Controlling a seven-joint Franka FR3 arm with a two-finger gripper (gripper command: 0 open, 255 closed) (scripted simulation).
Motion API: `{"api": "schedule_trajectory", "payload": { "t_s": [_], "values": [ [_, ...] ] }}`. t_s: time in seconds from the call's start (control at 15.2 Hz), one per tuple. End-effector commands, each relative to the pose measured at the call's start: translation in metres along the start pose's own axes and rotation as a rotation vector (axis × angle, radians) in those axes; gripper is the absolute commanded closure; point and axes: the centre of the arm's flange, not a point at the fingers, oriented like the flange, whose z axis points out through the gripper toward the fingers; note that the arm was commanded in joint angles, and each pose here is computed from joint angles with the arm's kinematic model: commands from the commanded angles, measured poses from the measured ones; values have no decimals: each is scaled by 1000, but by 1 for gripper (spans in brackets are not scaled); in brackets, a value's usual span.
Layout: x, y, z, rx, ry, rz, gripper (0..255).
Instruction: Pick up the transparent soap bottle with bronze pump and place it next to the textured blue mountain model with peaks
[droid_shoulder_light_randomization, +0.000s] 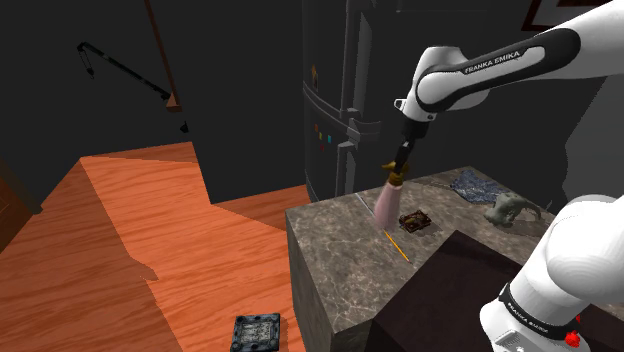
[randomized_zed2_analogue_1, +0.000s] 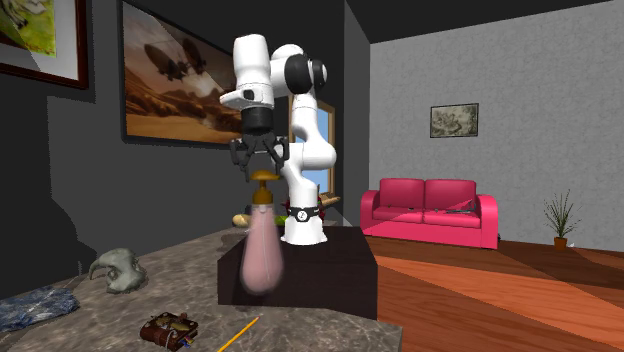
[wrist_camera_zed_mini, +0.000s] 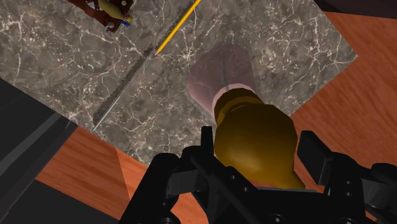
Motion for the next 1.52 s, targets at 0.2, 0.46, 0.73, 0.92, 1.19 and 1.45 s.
{"api": "schedule_trajectory", "payload": {
  "t_s": [0.2,0.46,0.73,0.92,1.19,1.45],
  "values": [
    [3,0,-27,0,0,0,255],
    [5,-2,-48,0,0,0,255],
    [7,-4,-69,0,0,0,255],
    [9,-5,-84,0,0,0,255],
    [11,-7,-105,0,0,0,255],
    [13,-8,-126,0,0,0,255]
  ]
}}
